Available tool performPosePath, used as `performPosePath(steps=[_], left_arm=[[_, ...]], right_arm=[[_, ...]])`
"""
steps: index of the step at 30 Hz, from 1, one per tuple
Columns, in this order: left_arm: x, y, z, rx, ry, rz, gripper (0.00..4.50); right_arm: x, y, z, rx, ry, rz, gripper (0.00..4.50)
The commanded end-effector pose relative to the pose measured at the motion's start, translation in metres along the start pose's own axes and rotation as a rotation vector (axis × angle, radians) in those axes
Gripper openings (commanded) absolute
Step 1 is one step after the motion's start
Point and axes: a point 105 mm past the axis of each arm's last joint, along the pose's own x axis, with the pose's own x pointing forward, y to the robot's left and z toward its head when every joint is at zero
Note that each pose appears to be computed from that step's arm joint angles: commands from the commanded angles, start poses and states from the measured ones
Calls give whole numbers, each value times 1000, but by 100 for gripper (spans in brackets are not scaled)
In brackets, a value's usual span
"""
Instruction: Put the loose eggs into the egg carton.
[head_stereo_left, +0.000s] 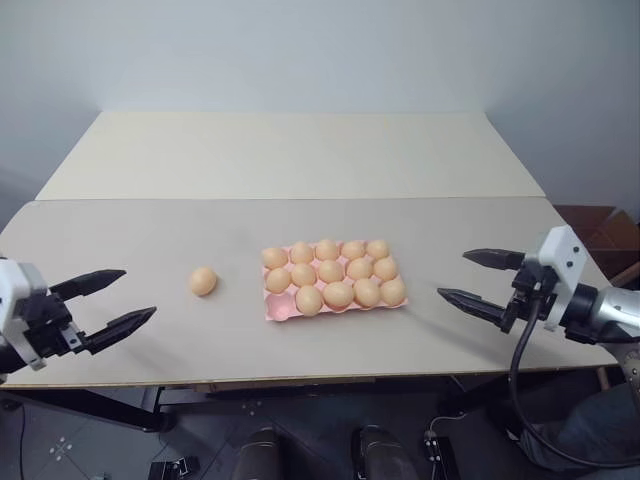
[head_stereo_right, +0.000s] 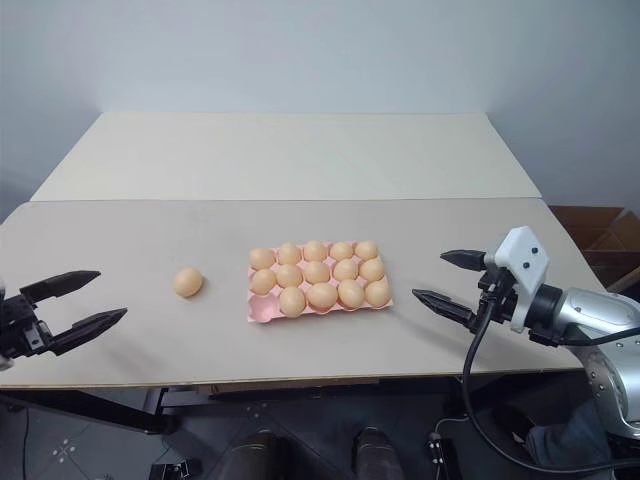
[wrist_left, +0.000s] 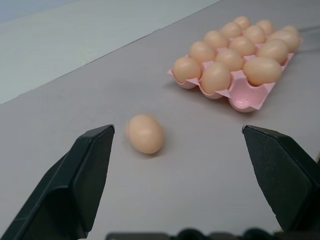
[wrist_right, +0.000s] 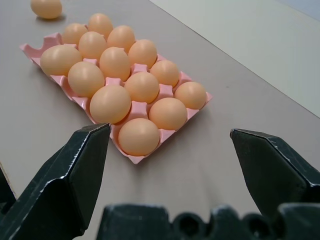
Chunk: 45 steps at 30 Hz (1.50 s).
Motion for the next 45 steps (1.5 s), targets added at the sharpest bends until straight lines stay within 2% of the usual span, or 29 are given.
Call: performPosePath(steps=[1,9,12,17,19,24,28,31,34,37,42,45], left_arm=[[25,17,-15,-23,95,125,447],[90,20,-38,-138,165,105,447],[105,14,-48,-160,206,71,383],[120,13,-52,-206,207,60,218],[122,15,-52,-214,210,72,186],[115,11,-28,-132,144,27,185],[112,-27,2,-54,64,-209,185],[114,-57,15,-7,4,-385,185],[121,-69,18,-1,-23,-442,185],[132,-82,11,5,1,-488,185],[151,-92,10,-13,-28,-495,185],[156,-99,8,-24,-15,-525,280]], right_arm=[[0,0,16,-69,-29,-3,450],[-3,3,23,-89,-39,-4,450],[-4,6,27,-93,-47,-8,450],[-5,9,32,-97,-60,-12,450],[-7,9,35,-96,-66,-20,450],[-10,11,37,-94,-70,-37,450],[-8,13,35,-86,-71,-42,450],[-7,15,34,-86,-72,-40,450],[-6,15,34,-85,-74,-44,450],[-7,14,35,-85,-79,-57,450],[-8,15,35,-86,-79,-71,450],[-9,15,35,-84,-81,-83,450]])
